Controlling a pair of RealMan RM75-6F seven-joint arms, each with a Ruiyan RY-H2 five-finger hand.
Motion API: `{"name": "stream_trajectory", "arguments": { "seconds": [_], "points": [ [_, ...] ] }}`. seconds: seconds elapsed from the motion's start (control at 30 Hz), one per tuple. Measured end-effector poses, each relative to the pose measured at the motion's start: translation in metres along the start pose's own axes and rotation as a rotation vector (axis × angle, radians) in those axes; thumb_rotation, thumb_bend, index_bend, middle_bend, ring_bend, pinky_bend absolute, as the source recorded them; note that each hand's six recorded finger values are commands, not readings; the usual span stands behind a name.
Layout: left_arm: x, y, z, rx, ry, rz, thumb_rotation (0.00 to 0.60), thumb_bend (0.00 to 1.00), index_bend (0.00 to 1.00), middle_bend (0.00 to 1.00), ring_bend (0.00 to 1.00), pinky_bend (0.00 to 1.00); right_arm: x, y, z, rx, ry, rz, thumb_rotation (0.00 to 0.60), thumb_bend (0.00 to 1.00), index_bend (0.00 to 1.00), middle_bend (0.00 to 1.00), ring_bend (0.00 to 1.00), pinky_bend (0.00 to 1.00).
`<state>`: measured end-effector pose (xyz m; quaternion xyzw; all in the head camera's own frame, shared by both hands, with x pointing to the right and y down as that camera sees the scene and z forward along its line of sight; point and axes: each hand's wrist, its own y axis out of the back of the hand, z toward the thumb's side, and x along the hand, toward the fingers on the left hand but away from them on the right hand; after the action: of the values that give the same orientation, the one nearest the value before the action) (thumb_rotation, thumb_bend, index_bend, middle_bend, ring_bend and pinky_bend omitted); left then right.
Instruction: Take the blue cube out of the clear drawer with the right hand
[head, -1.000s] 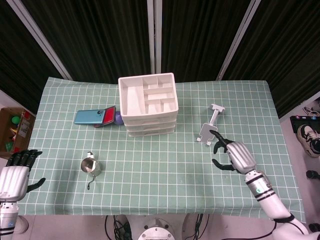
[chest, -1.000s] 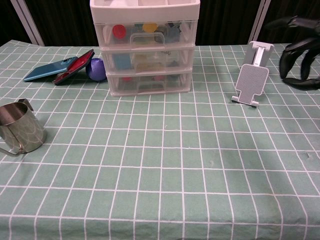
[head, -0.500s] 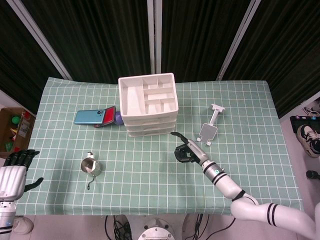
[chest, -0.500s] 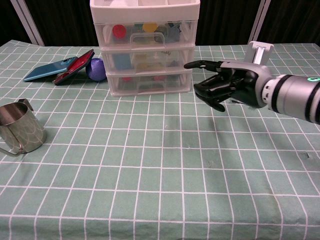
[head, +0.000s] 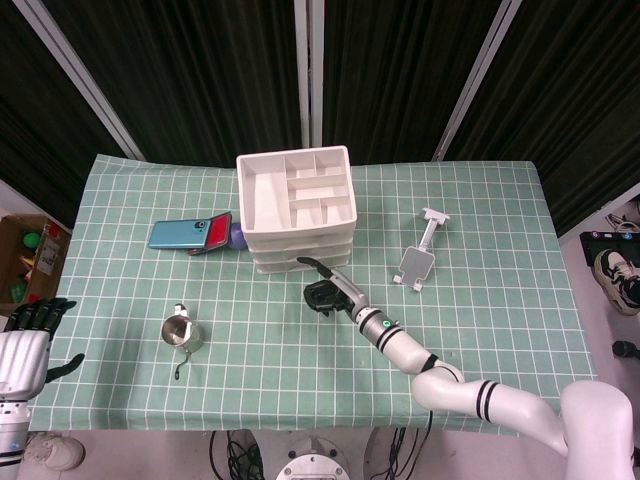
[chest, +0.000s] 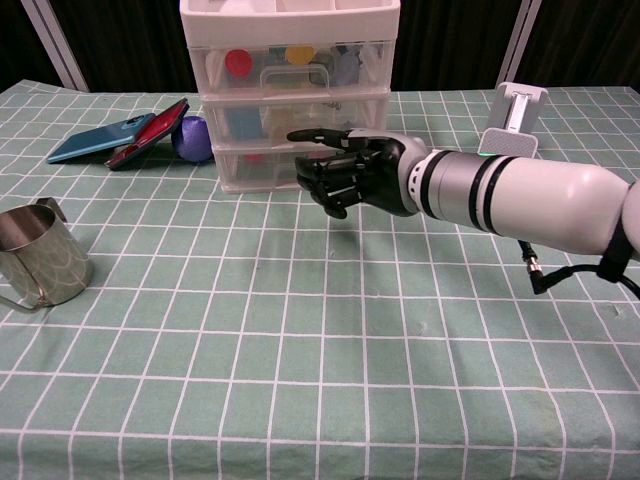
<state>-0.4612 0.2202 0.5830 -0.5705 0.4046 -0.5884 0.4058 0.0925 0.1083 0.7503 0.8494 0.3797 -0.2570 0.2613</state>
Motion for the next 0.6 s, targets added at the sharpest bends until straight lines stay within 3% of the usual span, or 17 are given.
{"name": "stream_trajectory", "arguments": {
  "seconds": [0.6],
  "points": [
    [-0.001, -0.002, -0.006, -0.002, 0.012, -0.007, 0.600, 0.06, 0.22, 0.22, 0.17, 0.19, -0.028, -0.007, 0.003, -0.005, -0.003, -0.001, 0.600, 0.49, 0.11, 0.70, 0.71, 0.80]
  ]
}}
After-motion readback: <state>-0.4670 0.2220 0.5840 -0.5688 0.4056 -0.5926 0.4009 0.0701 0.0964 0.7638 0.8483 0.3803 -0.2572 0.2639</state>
